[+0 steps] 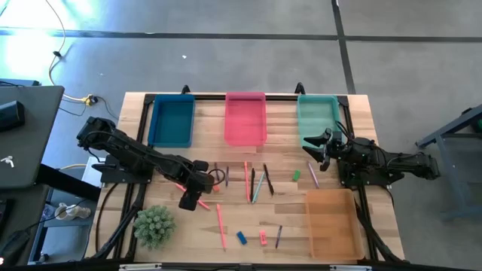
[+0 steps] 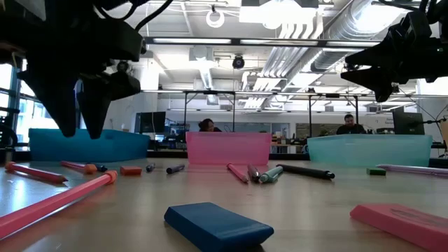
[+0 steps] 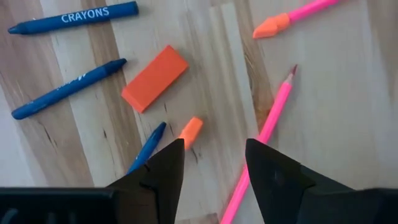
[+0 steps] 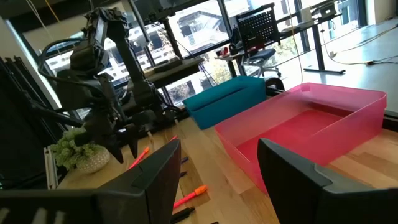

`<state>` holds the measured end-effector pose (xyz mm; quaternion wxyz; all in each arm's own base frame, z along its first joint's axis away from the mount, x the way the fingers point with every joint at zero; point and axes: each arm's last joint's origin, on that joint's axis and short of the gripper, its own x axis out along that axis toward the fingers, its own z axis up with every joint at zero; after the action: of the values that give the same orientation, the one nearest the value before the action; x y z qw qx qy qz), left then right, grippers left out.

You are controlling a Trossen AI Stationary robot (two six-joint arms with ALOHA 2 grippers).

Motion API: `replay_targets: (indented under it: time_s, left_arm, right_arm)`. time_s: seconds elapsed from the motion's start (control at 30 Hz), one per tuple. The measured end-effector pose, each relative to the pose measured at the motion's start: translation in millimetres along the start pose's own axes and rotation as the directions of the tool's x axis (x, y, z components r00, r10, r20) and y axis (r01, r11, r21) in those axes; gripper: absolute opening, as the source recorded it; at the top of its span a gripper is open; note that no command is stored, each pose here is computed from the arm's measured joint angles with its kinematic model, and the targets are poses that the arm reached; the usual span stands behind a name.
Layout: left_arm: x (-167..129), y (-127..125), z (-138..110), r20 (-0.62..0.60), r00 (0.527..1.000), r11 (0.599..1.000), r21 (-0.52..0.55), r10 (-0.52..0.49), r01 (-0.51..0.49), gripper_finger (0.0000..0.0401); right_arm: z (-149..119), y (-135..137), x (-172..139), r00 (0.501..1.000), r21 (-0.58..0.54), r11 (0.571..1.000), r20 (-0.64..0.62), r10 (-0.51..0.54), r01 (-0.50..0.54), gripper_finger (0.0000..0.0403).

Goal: Sort crayons/erasers/pens/pencils in bins
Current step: Put the pink pencil into the blue bin

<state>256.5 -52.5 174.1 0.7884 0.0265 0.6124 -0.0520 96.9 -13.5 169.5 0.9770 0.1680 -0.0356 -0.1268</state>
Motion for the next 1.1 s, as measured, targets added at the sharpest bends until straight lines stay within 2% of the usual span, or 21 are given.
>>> replay_targets:
  time_s: [0.23, 0.57, 0.87, 0.97, 1.1]
  left_arm:
    - [13.6, 2.2, -4.3, -0.004, 0.999, 0.999, 0.024, 0.045, -0.045, 0.0159]
    - [39.9, 3.0, -3.5, -0.083, 0.995, 0.999, 0.031, 0.047, -0.044, 0.0158]
    - [47.6, 3.0, -3.7, -0.114, 0.992, 0.998, 0.04, 0.048, -0.044, 0.0158]
    - [47.6, 2.9, -3.7, -0.111, 0.993, 0.998, 0.041, 0.047, -0.043, 0.0149]
    - [47.9, 2.8, -3.6, -0.109, 0.993, 0.998, 0.042, 0.048, -0.043, 0.0115]
  right_arm:
    - [0.0, 0.0, 0.0, 1.0, 0.0, 1.0, 0.0, 0.0, 0.0, 0.0204]
    - [-0.5, -0.1, 0.5, 1.0, -0.001, 1.0, -0.007, -0.004, 0.004, 0.0204]
    - [-1.4, -0.3, 1.2, 1.0, -0.004, 1.0, -0.018, -0.008, 0.008, 0.0204]
    - [-1.3, -0.3, 1.2, 1.0, -0.004, 1.0, -0.017, -0.008, 0.008, 0.0204]
    - [-1.3, -0.3, 1.1, 1.0, -0.003, 1.0, -0.017, -0.008, 0.008, 0.0204]
